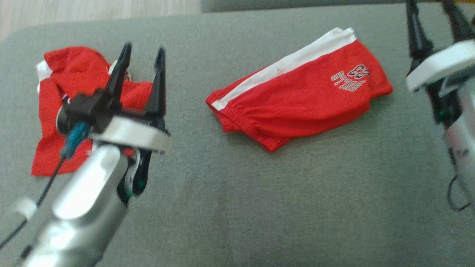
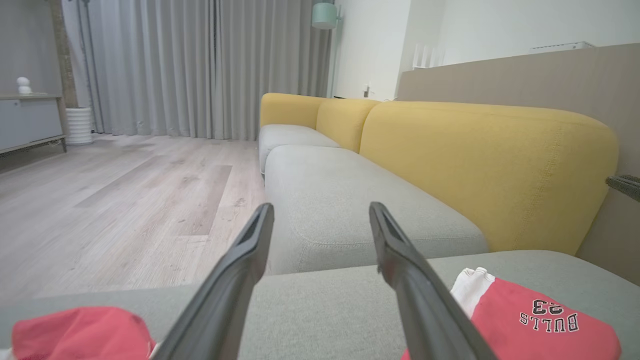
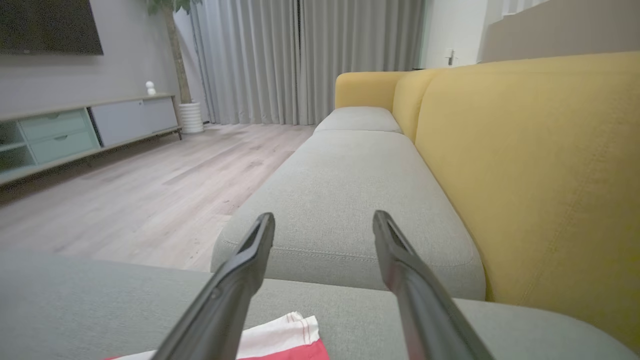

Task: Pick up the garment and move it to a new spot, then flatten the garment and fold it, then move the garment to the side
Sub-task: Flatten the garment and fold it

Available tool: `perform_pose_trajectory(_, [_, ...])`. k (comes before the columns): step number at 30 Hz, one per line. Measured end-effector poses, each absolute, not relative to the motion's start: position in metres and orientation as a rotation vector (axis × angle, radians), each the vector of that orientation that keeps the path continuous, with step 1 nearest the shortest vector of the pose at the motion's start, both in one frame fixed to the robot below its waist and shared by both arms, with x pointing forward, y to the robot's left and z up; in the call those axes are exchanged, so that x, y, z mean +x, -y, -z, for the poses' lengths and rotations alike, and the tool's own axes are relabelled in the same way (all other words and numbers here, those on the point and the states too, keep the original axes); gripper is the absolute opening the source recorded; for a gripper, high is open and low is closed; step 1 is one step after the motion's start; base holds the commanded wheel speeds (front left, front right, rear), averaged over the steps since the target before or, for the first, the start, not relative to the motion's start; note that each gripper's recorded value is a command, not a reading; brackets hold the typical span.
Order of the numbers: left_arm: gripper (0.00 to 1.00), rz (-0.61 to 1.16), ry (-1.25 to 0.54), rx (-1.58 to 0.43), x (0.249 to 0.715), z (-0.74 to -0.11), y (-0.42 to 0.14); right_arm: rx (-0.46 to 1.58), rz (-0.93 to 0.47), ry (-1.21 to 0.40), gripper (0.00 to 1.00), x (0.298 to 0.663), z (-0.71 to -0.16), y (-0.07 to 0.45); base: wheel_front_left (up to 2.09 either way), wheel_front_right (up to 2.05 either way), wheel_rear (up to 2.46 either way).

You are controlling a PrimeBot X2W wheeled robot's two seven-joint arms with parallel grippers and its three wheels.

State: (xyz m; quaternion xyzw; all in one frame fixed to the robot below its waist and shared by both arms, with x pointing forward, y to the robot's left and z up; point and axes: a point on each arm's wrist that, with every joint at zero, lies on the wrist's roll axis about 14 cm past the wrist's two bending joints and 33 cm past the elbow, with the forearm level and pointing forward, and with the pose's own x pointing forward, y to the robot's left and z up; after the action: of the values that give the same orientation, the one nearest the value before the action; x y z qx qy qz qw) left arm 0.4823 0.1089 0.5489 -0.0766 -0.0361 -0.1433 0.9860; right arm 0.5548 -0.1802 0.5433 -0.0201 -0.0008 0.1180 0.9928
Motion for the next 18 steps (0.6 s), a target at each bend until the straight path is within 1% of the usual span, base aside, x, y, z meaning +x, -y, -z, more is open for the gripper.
perform_pose_trajectory(2, [1.00, 0.267, 0.067, -0.169, 0.471, -0.545, -0.113, 0.009, -0.218, 0.014, 1.00, 0.540, -0.543, 0.181, 0.00, 0.00, 0.00])
perform_pose_trajectory(3, [1.00, 0.267, 0.067, -0.169, 0.471, -0.545, -0.113, 0.009, -0.218, 0.014, 1.00, 0.540, -0.543, 0.181, 0.00, 0.00, 0.00])
perform_pose_trajectory(10, [1.00, 0.245, 0.036, -0.196, 0.435, -0.528, -0.113, 0.133, -0.149, 0.027, 1.00, 0.486, -0.524, 0.180, 0.00, 0.00, 0.00])
perform_pose_trajectory(18, [1.00, 0.235, 0.005, -0.208, 0.411, -0.509, -0.109, 0.163, -0.130, -0.079, 1.00, 0.421, -0.466, 0.155, 0.00, 0.00, 0.00])
